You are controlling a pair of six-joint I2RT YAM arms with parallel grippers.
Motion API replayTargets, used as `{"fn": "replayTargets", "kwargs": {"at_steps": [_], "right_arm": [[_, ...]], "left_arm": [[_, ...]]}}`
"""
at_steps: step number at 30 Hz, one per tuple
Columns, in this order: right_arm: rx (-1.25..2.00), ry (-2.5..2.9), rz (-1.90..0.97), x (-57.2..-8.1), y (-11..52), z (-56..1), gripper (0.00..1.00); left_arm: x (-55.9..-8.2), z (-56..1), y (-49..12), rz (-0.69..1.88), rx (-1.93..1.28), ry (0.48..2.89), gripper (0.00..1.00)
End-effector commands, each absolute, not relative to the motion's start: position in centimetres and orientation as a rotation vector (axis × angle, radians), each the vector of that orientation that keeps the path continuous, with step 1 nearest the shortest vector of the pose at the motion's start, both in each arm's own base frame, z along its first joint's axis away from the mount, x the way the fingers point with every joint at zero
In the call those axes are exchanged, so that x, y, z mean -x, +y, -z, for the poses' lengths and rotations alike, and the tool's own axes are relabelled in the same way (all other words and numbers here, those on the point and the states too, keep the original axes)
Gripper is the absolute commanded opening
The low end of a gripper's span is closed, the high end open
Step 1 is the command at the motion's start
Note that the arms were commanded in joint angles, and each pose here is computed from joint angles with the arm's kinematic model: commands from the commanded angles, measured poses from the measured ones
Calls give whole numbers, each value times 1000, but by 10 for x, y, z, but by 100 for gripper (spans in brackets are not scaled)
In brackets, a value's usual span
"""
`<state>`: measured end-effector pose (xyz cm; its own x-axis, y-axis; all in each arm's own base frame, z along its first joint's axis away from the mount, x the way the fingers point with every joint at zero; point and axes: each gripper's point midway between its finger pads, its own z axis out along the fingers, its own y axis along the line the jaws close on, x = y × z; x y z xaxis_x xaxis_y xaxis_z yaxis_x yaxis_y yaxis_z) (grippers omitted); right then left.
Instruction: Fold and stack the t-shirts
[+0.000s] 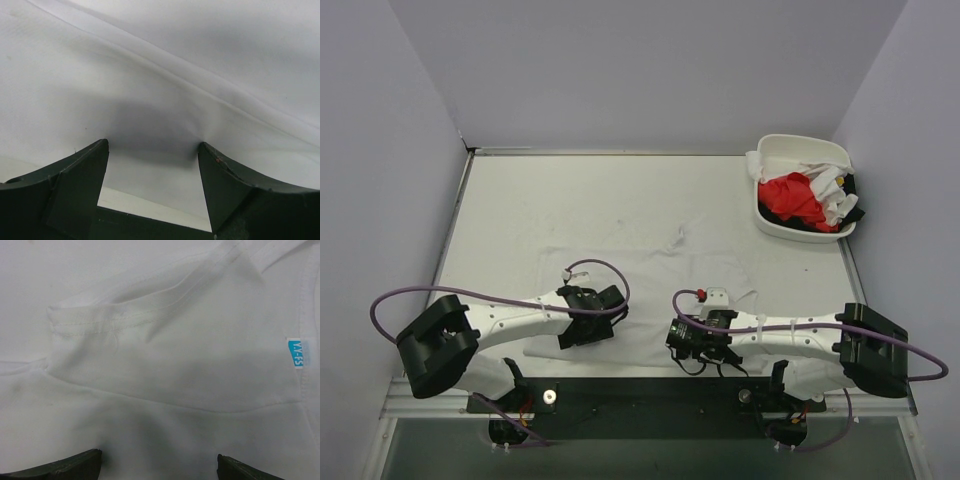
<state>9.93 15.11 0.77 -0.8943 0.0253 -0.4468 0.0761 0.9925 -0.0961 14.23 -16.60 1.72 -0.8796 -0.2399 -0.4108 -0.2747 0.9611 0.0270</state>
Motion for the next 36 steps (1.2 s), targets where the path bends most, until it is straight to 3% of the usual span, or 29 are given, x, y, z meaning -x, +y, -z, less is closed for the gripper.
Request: {"fn": "replayTargets", "kwargs": {"at_steps": [1,15,23,30,35,36], "right_arm": [[-13,2669,370,-91,112,-10,100],[24,2643,360,-101,126,-19,100],[91,2594,294,-117,151,-50,100],[169,2478,207,-172,184,-116,100],[102,2410,-194,-237,217,-157,100],[-3,2401,-212,-262,200,-163,100]], "left_arm": [[-115,-18,-143,-226,346,2783,82],[-113,-31,-146,-196,349,2749,82],[-133,-74,-162,-115,303,2683,83],[-185,-137,-175,-16,273,2563,88],[-250,-160,-166,176,331,2481,97],[-264,-161,-156,206,399,2479,97]]}}
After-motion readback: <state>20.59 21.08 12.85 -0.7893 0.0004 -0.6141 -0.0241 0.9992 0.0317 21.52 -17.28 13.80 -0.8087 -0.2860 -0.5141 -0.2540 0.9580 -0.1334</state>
